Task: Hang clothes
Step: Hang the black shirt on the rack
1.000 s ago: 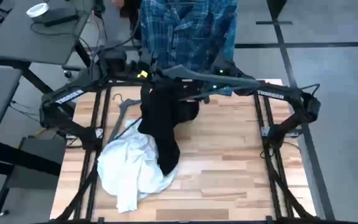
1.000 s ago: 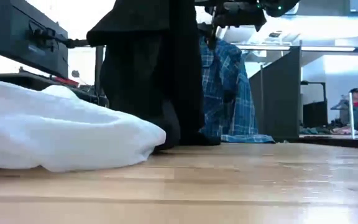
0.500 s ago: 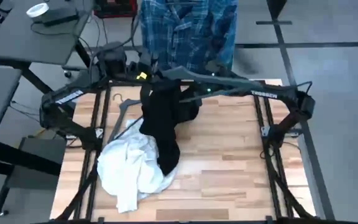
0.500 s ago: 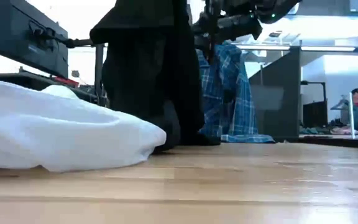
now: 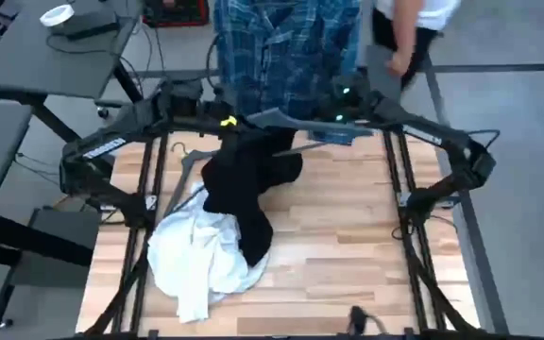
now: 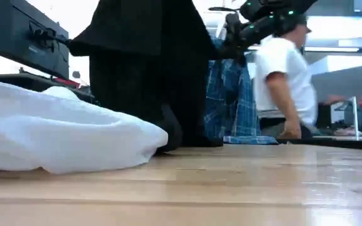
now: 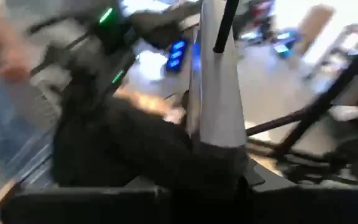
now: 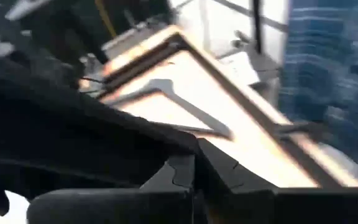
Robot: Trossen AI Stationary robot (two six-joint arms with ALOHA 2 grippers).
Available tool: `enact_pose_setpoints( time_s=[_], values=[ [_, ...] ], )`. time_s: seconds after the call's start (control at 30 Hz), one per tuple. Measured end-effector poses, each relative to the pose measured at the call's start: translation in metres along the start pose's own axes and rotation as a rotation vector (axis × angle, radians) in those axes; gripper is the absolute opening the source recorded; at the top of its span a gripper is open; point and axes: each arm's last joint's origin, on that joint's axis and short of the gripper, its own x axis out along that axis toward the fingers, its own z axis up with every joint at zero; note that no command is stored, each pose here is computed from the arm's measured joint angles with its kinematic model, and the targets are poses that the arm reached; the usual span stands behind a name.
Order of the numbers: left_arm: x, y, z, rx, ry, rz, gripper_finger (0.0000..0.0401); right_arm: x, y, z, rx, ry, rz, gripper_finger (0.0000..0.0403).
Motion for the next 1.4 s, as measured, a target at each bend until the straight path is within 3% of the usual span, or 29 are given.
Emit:
enact_pose_setpoints(
  time_s=[0.27,0.63,0.8,0.93,1.2,1.4],
  values=[
    [0.000,0.007,-0.015,-0.028,0.150,0.092,0.0044,-0.035,-0.015,0.007,0.004,-0.060,-0.077,0.0000],
    [-0.005,0.008,-0.036,-0.073,0.362,0.137,0.0044,-0.037,-0.016,0.006,0.010,-0.049,-0.085,0.0000],
    [-0.007,0.012,-0.045,-0.091,0.444,0.257,0.0044,-0.037,-0.016,0.006,0.010,-0.049,-0.088,0.0000],
    [-0.008,0.015,-0.045,-0.075,0.437,0.367,0.0044,-0.037,-0.017,0.006,0.012,-0.048,-0.103,0.0000],
    [-0.003,0.014,-0.035,-0.031,0.331,0.333,0.0044,-0.038,-0.018,0.006,0.015,-0.045,-0.113,0.0000],
    [-0.009,0.021,-0.032,-0.008,0.335,0.425,0.0044,-0.038,-0.018,0.005,0.016,-0.042,-0.112,0.0000]
  ],
)
